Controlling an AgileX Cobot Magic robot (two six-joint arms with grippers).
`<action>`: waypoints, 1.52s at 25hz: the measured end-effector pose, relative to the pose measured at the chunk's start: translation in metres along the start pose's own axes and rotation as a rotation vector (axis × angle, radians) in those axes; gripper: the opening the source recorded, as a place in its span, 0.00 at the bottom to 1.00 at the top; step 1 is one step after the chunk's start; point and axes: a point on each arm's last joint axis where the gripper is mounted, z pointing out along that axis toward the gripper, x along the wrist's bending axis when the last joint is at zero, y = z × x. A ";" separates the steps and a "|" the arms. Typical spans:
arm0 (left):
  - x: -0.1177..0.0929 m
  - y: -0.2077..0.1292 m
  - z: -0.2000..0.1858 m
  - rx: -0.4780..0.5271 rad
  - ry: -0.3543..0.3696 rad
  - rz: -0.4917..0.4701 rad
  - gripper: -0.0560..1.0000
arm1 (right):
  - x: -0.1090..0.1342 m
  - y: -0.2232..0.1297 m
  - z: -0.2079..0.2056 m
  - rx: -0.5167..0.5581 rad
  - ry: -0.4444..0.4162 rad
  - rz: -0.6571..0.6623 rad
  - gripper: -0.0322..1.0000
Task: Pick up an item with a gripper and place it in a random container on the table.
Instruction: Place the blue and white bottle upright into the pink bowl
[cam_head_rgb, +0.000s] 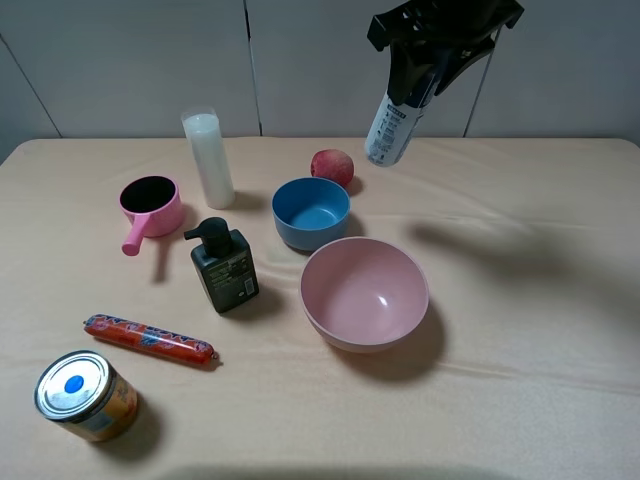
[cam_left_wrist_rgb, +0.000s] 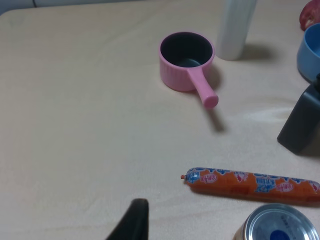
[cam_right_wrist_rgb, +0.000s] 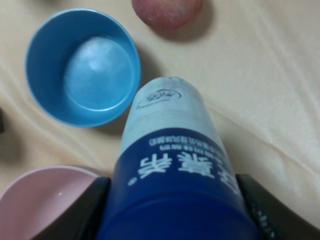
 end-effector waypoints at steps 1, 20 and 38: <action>0.000 0.000 0.000 0.000 0.000 0.000 1.00 | 0.005 -0.001 -0.004 -0.008 -0.004 -0.011 0.40; 0.000 0.000 0.000 0.000 0.000 0.000 1.00 | 0.067 -0.053 -0.015 0.084 0.033 -0.022 0.40; 0.000 0.000 0.000 0.000 0.000 0.000 1.00 | 0.084 -0.097 0.025 0.280 0.019 0.003 0.40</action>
